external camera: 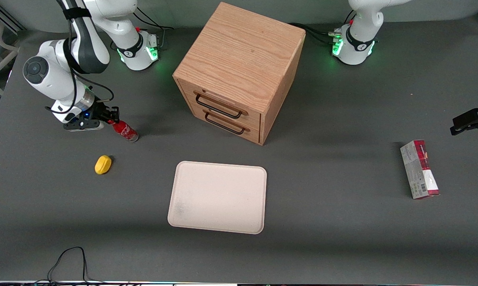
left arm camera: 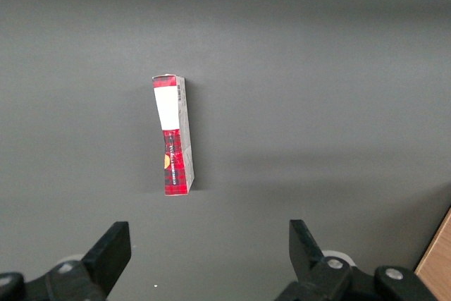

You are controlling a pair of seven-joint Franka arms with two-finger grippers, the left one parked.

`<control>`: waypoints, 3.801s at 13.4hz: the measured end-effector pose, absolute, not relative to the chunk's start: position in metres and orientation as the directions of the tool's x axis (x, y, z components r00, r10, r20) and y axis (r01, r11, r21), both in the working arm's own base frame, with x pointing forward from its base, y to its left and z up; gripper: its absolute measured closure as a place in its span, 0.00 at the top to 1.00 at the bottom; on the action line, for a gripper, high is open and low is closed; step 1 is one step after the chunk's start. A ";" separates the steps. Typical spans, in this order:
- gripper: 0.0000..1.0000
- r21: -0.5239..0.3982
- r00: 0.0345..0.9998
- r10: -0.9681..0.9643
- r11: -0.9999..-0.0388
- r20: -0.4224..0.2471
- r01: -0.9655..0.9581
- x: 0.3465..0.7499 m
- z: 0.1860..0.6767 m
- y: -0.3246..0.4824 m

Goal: Place coke bottle on tray
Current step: 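Close the right gripper around the bottle neck, then lift the bottle and carry it toward the cream tray, then lower the bottle onto the tray's corner, then open the right gripper to release the bottle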

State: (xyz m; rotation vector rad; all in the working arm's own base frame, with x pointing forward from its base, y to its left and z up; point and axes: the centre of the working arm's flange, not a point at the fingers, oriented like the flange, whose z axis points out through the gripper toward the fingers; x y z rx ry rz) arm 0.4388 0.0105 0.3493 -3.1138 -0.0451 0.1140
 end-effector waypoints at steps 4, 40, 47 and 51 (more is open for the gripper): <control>0.31 -0.031 0.992 0.033 -0.999 -0.119 0.030 0.474 0.441 0.010; 0.31 -0.067 0.959 -0.282 -0.957 -0.024 -0.283 0.742 0.340 0.236; 0.99 -0.064 0.962 -0.272 -0.960 -0.014 -0.273 0.741 0.338 0.242; 1.00 -0.057 0.963 -0.270 -0.961 -0.011 -0.271 0.742 0.340 0.242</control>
